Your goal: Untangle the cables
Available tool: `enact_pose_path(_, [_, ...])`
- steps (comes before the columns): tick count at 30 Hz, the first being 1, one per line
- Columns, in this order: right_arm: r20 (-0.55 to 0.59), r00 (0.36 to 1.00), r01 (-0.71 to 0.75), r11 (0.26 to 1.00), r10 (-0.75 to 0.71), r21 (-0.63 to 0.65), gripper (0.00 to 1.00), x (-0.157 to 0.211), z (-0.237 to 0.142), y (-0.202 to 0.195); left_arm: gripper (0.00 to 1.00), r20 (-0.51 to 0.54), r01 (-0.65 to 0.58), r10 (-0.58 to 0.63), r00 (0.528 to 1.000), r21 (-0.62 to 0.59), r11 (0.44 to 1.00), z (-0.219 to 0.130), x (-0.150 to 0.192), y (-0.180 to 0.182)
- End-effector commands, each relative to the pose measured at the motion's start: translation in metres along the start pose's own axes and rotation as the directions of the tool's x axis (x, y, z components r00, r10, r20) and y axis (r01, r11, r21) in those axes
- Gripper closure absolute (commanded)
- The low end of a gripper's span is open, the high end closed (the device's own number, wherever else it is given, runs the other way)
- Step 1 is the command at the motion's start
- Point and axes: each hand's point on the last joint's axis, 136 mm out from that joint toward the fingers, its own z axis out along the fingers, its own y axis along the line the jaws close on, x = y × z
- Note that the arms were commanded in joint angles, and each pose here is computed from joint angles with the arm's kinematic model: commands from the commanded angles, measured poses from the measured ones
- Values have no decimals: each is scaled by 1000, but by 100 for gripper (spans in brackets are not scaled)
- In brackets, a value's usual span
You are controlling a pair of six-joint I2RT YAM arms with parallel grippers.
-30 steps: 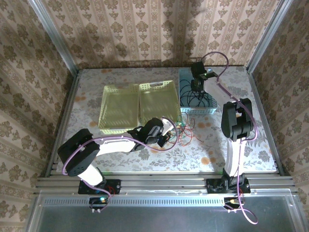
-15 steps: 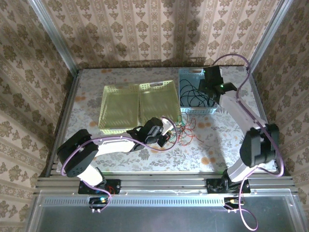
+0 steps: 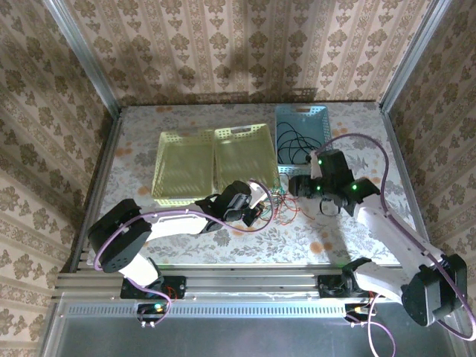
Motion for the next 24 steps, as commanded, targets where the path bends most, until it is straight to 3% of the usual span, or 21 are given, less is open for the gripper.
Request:
enact_pose_path(1, [-97, 995, 8, 981, -27, -196, 42, 33, -2, 34, 100, 10, 8, -8, 1000, 13, 1000, 1, -5, 1])
enact_pose_path(8, [-147, 987, 35, 987, -58, -159, 45, 46, 18, 29, 100, 13, 7, -7, 1000, 22, 1000, 2, -8, -1])
enact_pose_path(12, [-161, 985, 45, 990, -67, -135, 59, 49, 27, 23, 100, 14, 6, -6, 1000, 24, 1000, 2, -8, -2])
enact_pose_path(15, [-186, 981, 25, 989, -52, -145, 63, 55, 31, 23, 100, 14, 4, -4, 1000, 26, 1000, 2, -9, -2])
enact_pose_path(20, [-174, 984, 11, 996, -26, -90, 87, 52, 31, 15, 100, 10, 5, -5, 1000, 30, 1000, 1, -8, -3])
enact_pose_path(24, [-107, 993, -34, 997, 41, 64, 100, 36, 17, -15, 100, 3, 5, -5, 1000, 26, 1000, 2, -6, -2])
